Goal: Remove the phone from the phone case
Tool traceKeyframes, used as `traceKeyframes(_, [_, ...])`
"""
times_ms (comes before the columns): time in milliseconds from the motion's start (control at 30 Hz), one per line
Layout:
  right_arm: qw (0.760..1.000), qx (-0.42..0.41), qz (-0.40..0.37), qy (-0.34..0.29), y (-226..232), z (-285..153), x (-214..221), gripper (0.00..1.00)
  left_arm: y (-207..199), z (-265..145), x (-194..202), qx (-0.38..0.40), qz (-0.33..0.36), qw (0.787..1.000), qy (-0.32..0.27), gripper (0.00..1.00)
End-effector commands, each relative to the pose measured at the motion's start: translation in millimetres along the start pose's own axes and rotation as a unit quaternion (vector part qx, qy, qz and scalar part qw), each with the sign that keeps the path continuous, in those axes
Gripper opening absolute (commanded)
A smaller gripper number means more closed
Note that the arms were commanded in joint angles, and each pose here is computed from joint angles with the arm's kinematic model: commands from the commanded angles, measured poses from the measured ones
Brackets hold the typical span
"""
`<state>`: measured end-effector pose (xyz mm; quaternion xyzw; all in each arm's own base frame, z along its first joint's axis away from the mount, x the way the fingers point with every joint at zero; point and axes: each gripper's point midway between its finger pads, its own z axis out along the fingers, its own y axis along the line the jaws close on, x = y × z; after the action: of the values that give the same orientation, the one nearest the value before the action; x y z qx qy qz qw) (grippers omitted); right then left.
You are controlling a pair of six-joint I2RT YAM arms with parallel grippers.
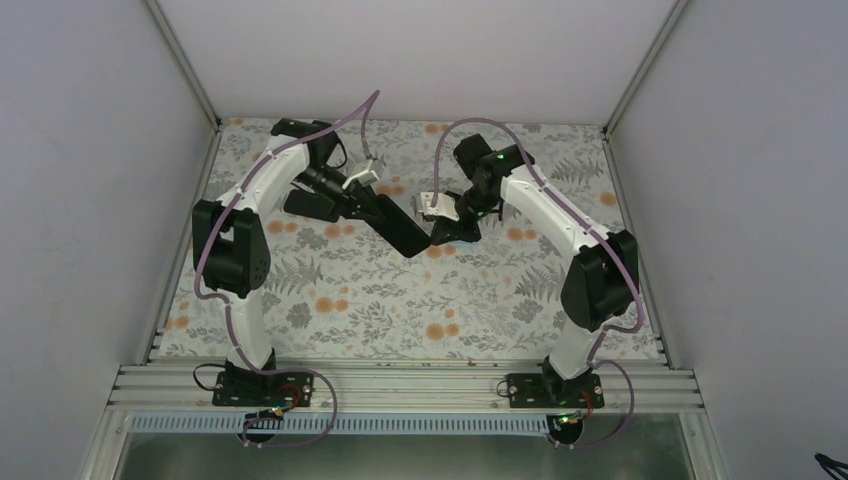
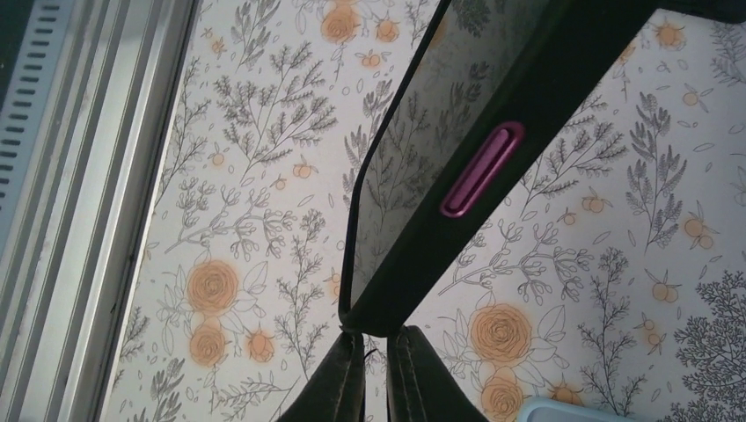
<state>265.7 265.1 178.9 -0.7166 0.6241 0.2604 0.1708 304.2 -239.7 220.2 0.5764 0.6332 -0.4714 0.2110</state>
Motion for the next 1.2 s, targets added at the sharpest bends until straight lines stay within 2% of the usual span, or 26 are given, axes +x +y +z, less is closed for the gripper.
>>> traceKeyframes(0, [0.998, -0.037, -0.037, -0.044, 28, -7, -26, 0.03, 0, -6, -29, -0.024, 0.097, 0.994, -0.045, 0.02])
traceKeyframes(233, [0.993, -0.047, 0.027, -0.103, 1, -14, -24, 0.03, -18, -7, -38, -0.019, 0.116, 0.992, -0.055, 0.02])
traceKeyframes(400, [0.99, -0.049, 0.035, -0.128, 3, -22, -29, 0.03, -13, -8, -37, -0.029, 0.116, 0.992, -0.041, 0.02])
traceKeyframes(433, [0.989, -0.045, 0.034, -0.135, 3, -27, -30, 0.05, -11, -9, -36, -0.03, 0.111, 0.993, -0.04, 0.02])
traceKeyframes(533, [0.987, -0.036, 0.046, -0.151, 4, -39, -33, 0.28, -9, -11, -38, -0.032, 0.11, 0.992, -0.044, 0.02])
traceKeyframes(633, [0.984, -0.042, 0.053, -0.162, 12, -42, -35, 0.43, -7, -12, -41, -0.033, 0.107, 0.993, -0.046, 0.02])
traceKeyframes(833, [0.981, -0.057, 0.07, -0.173, 13, -38, -35, 0.44, -6, -13, -44, -0.034, 0.106, 0.993, -0.049, 0.02])
traceKeyframes(900, [0.98, -0.061, 0.076, -0.174, 8, -35, -35, 0.48, -7, -14, -46, -0.035, 0.107, 0.992, -0.051, 0.02])
traceKeyframes(1167, [0.976, 0.012, 0.084, -0.203, -19, -64, -40, 0.53, -13, -14, -42, -0.037, 0.107, 0.993, -0.044, 0.02])
